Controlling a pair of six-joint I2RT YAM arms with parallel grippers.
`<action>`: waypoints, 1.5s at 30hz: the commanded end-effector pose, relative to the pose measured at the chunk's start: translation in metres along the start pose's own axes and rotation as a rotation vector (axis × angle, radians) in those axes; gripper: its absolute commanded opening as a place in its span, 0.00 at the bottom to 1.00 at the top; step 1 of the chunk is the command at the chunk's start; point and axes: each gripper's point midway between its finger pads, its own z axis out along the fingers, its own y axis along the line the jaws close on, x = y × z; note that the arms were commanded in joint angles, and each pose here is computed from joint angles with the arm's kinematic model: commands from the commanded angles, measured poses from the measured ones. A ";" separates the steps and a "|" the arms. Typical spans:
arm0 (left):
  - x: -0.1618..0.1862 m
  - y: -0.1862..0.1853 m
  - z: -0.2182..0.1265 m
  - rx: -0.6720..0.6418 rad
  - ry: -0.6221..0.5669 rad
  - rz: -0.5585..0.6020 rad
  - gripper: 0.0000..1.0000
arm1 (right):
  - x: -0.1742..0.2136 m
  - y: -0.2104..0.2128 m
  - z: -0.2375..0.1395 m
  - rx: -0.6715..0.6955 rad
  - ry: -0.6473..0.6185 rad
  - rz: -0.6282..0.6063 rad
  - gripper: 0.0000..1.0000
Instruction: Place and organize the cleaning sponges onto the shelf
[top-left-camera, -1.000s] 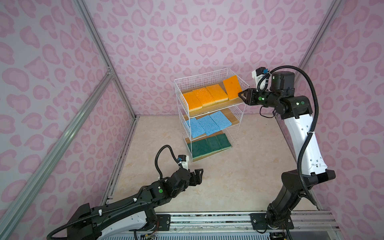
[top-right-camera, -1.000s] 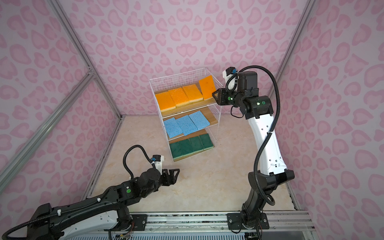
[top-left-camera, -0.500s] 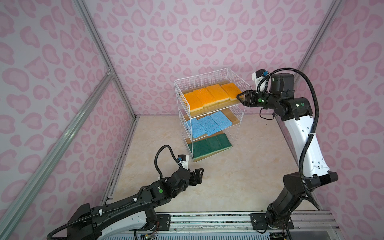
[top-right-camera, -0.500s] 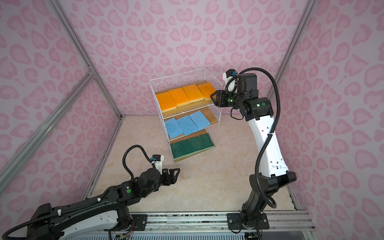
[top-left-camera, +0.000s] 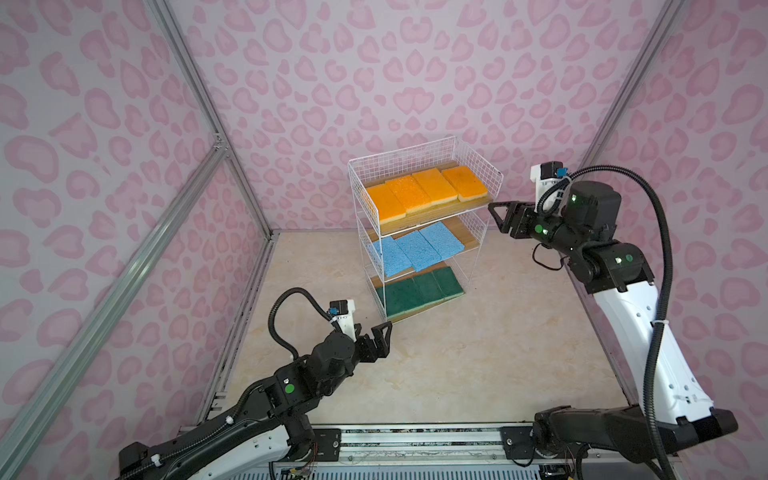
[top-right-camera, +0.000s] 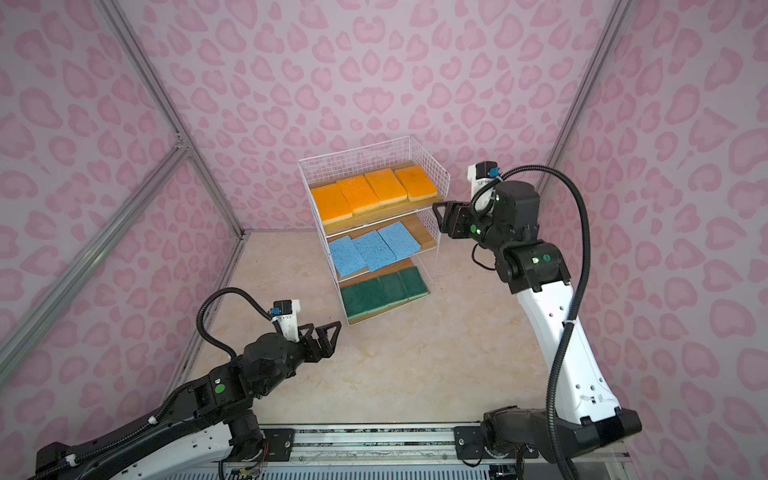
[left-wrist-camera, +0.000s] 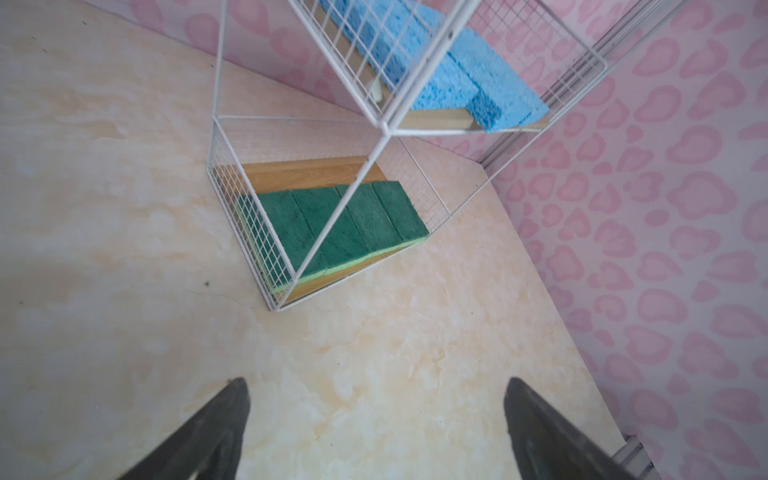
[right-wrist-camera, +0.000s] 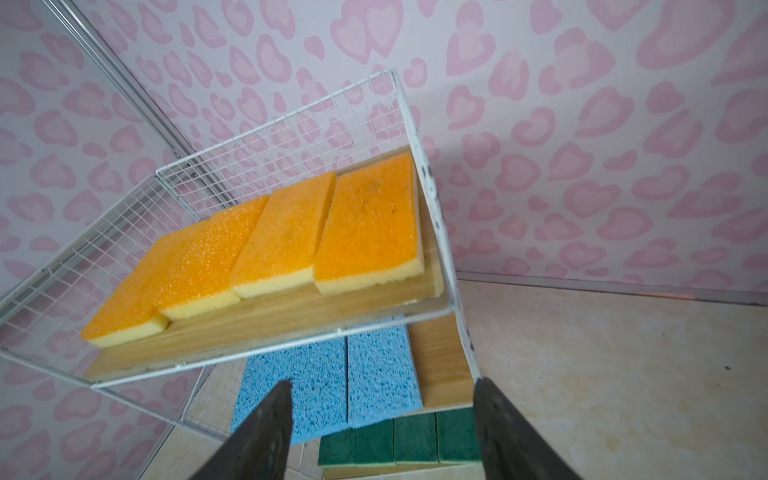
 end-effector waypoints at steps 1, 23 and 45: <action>-0.013 0.028 -0.016 -0.127 -0.039 0.056 0.99 | 0.006 -0.013 -0.003 0.031 -0.106 0.015 0.74; -0.091 0.146 -0.021 -0.634 -0.283 0.008 0.98 | 0.189 -0.153 -0.002 0.488 -0.096 -0.008 0.98; -0.116 0.268 0.062 -0.852 -0.224 0.222 0.98 | 0.223 -0.248 -0.024 0.977 -0.273 -0.223 0.98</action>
